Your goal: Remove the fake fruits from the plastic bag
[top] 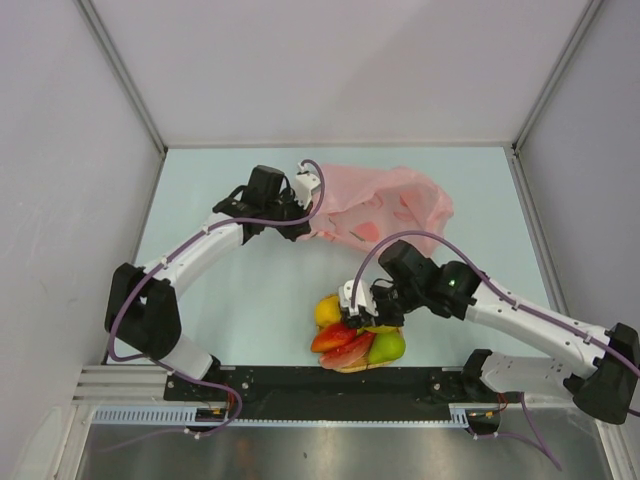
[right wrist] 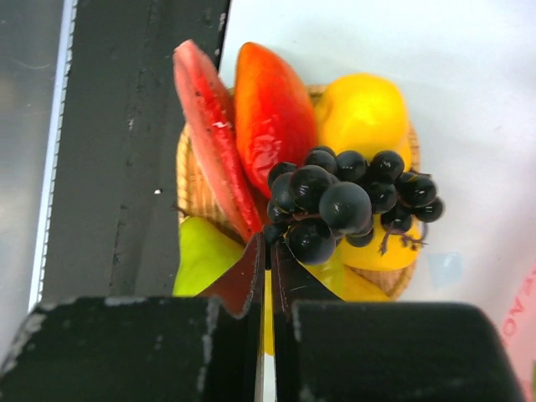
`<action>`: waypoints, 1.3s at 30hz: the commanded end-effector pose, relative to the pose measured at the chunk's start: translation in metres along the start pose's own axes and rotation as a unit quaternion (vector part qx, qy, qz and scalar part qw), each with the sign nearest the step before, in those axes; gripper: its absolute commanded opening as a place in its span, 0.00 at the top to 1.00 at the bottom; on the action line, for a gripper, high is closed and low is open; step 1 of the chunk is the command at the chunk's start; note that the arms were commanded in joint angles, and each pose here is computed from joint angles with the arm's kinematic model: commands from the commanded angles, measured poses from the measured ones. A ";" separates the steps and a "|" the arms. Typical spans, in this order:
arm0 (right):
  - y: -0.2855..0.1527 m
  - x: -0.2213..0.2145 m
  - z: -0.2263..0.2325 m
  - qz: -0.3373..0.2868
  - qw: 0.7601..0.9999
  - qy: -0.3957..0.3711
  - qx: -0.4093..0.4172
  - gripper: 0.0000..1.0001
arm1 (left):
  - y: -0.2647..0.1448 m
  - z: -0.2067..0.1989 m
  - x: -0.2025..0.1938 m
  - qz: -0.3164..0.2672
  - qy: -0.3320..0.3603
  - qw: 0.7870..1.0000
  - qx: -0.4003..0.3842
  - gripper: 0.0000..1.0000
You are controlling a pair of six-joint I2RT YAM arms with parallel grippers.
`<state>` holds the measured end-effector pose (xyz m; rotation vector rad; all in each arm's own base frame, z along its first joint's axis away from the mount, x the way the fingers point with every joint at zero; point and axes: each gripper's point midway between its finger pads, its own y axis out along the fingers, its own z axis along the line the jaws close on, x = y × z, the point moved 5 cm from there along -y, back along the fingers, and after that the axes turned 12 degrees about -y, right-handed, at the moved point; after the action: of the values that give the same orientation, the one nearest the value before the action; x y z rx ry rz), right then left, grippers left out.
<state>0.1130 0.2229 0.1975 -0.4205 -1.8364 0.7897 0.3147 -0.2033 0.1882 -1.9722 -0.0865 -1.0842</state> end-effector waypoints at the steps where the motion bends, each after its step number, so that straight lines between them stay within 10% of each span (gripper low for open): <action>1: -0.002 0.001 0.015 -0.019 1.000 -0.010 0.021 0.99 | -0.005 -0.004 0.013 -0.025 0.013 1.000 -0.008 1.00; 6: -0.003 -0.004 0.024 -0.017 0.999 -0.008 0.033 0.98 | -0.002 -0.003 0.013 -0.023 0.012 1.000 -0.007 1.00; 12: -0.003 -0.004 0.024 -0.021 0.999 -0.011 0.026 0.70 | -0.001 -0.003 0.020 -0.026 0.011 1.000 -0.008 1.00; 24: -0.011 -0.007 0.031 -0.010 1.000 -0.011 0.025 0.63 | -0.003 -0.004 0.017 -0.023 0.013 1.000 -0.010 1.00; 32: -0.032 0.006 -0.020 -0.004 0.989 0.068 -0.131 0.55 | -0.011 -0.003 0.027 -0.026 0.025 0.999 0.000 0.98; 35: -0.058 -0.004 -0.063 -0.005 0.951 0.155 -0.266 0.47 | -0.021 -0.008 0.039 -0.028 0.037 0.999 -0.005 0.70; 38: -0.092 -0.029 -0.096 -0.014 0.897 0.241 -0.370 0.25 | -0.039 -0.014 0.056 -0.044 0.045 0.998 -0.004 0.01; 39: -0.098 -0.033 -0.100 -0.018 0.889 0.253 -0.380 0.24 | -0.050 -0.019 0.062 -0.060 0.042 0.997 -0.004 0.00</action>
<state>0.1745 0.1867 0.2205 -0.8329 -1.6680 0.3132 0.3224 -0.2054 0.2171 -1.9469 -0.0740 -1.1376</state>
